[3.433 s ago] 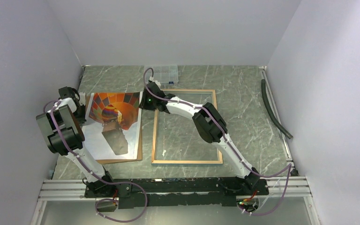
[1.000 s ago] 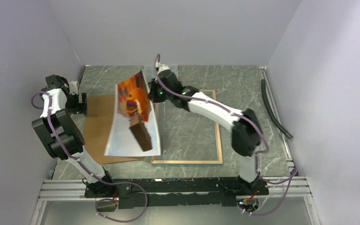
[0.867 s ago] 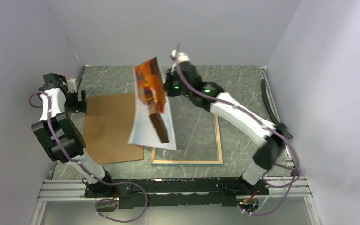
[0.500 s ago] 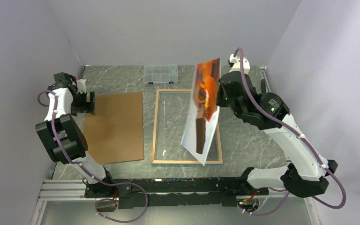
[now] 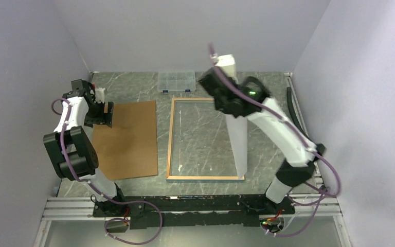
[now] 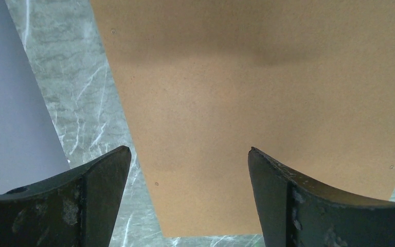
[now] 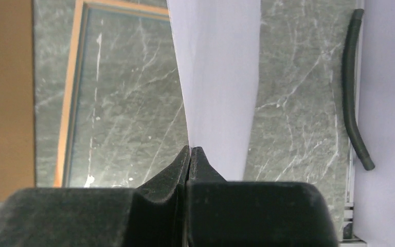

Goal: Put the photo into the frame

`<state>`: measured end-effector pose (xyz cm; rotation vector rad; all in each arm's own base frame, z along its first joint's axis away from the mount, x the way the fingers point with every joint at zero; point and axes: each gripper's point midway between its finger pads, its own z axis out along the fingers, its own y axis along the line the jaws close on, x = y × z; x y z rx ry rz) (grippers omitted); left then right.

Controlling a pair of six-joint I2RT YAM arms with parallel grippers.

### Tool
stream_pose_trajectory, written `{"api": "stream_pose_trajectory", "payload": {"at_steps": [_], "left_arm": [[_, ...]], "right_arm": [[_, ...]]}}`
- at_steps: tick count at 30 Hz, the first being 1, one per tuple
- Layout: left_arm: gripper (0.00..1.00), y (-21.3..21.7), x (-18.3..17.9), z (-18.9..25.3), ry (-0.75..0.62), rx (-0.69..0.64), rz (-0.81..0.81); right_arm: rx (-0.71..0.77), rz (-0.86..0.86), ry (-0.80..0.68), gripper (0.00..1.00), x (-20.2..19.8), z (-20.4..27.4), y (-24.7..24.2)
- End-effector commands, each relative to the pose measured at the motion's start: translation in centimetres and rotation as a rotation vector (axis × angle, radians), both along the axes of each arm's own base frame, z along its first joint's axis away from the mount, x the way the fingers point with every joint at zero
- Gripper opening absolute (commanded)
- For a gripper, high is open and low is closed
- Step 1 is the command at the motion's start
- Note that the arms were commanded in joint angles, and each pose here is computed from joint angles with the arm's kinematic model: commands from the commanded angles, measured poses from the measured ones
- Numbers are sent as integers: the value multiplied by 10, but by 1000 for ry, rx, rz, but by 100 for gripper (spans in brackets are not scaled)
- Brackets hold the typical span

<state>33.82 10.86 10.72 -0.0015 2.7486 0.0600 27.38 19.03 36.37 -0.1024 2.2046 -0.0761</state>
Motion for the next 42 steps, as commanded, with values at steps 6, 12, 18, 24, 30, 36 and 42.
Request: {"api": "stream_pose_trajectory", "payload": {"at_steps": [6, 12, 18, 24, 30, 36, 42], "left_arm": [[89, 1, 0, 9, -39, 11, 12], [89, -1, 0, 10, -46, 3, 5], [89, -2, -1, 8, -45, 4, 1], [89, -5, -1, 9, -48, -10, -7], [89, -9, -3, 8, -45, -14, -22], [89, -9, -3, 8, -47, -11, -28], [89, -11, -4, 3, -46, -20, -27]], "right_arm": [[-201, 122, 275, 0, 18, -133, 94], [37, 220, 329, 0, 27, -170, 168], [190, 201, 352, 0, 38, -188, 210], [288, 27, 352, 0, 54, -210, 209], [456, -138, 354, 0, 69, -223, 197], [497, -232, 312, 0, 86, -221, 196], [530, -287, 300, 0, 108, -225, 203]]}}
